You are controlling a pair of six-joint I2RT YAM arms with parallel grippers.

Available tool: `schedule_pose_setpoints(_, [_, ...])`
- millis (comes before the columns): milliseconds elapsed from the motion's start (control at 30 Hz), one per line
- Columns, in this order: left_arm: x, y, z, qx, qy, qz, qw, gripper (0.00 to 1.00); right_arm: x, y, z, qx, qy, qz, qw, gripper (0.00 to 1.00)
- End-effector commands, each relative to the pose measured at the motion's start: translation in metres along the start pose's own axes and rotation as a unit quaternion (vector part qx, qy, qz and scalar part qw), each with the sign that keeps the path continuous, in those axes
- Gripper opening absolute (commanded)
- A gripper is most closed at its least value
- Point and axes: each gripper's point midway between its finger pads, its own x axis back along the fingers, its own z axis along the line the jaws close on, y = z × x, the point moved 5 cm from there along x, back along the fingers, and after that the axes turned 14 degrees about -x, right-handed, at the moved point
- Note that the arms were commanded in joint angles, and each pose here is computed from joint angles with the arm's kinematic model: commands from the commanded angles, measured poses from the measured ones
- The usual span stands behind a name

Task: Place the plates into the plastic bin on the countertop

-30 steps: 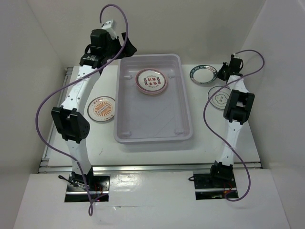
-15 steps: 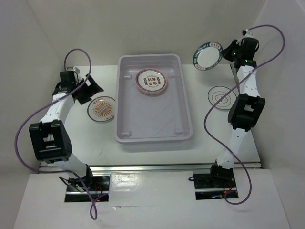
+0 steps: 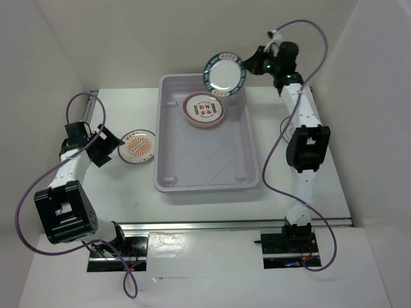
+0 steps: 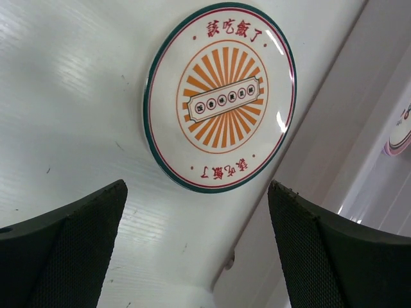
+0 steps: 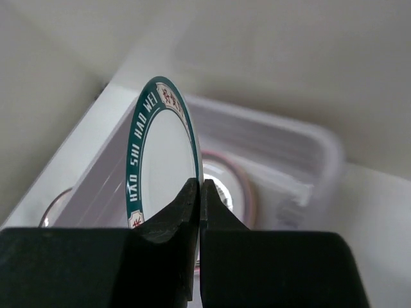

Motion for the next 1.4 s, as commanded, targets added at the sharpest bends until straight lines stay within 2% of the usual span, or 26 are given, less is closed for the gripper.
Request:
schedule_pose_setpoints(0, [0.0, 0.014, -0.001, 0.011, -0.023, -0.036, 0.999, 0.96, -0.034, -0.043, 0.021, -0.02, 0.045, 0.047, 0.998, 0.0])
schedule_pose_setpoints(233, [-0.02, 0.014, 0.008, 0.016, -0.049, -0.013, 0.999, 0.97, -0.072, -0.11, 0.015, -0.034, 0.015, 0.087, 0.996, 0.0])
schedule_pose_setpoints(633, [-0.031, 0.022, 0.01, 0.006, -0.056, -0.021, 0.998, 0.96, -0.097, -0.165, -0.019, -0.057, -0.009, 0.131, 0.99, 0.0])
schedule_pose_setpoints(700, [-0.037, 0.016, 0.013, 0.015, -0.054, -0.013, 0.998, 0.96, -0.1, -0.166, -0.013, -0.056, 0.0, 0.135, 0.989, 0.0])
schedule_pose_setpoints(767, [-0.041, 0.015, 0.01, 0.01, -0.048, -0.007, 0.999, 0.94, -0.104, -0.169, -0.012, -0.048, -0.002, 0.134, 0.99, 0.13])
schedule_pose_setpoints(833, [-0.044, 0.015, 0.008, 0.007, -0.037, -0.001, 0.999, 0.93, -0.103, -0.168, -0.015, -0.042, -0.015, 0.135, 0.99, 0.37])
schedule_pose_setpoints(867, [-0.048, 0.01, 0.009, 0.001, -0.027, 0.009, 1.0, 0.93, -0.104, -0.174, -0.012, -0.031, -0.021, 0.139, 0.99, 0.53])
schedule_pose_setpoints(933, [-0.049, 0.014, 0.005, -0.004, -0.025, 0.009, 1.0, 0.93, -0.102, -0.171, -0.005, -0.021, -0.024, 0.144, 0.989, 0.76])
schedule_pose_setpoints(967, [-0.053, 0.011, 0.007, -0.001, -0.023, 0.016, 1.0, 0.93, -0.098, -0.162, 0.0, -0.011, -0.027, 0.138, 0.99, 0.99])
schedule_pose_setpoints(1067, [-0.058, 0.012, 0.006, 0.002, -0.03, 0.026, 0.999, 0.91, -0.088, -0.14, 0.02, 0.006, -0.012, 0.13, 0.991, 0.99])
schedule_pose_setpoints(1200, [-0.072, 0.004, 0.007, 0.007, -0.035, 0.052, 0.998, 0.89, -0.058, -0.085, 0.073, 0.044, 0.026, 0.097, 0.994, 0.99])
schedule_pose_setpoints(1367, [-0.086, -0.007, 0.011, 0.016, -0.03, 0.076, 0.997, 0.85, -0.025, -0.043, 0.104, 0.075, 0.013, 0.051, 0.996, 0.99])
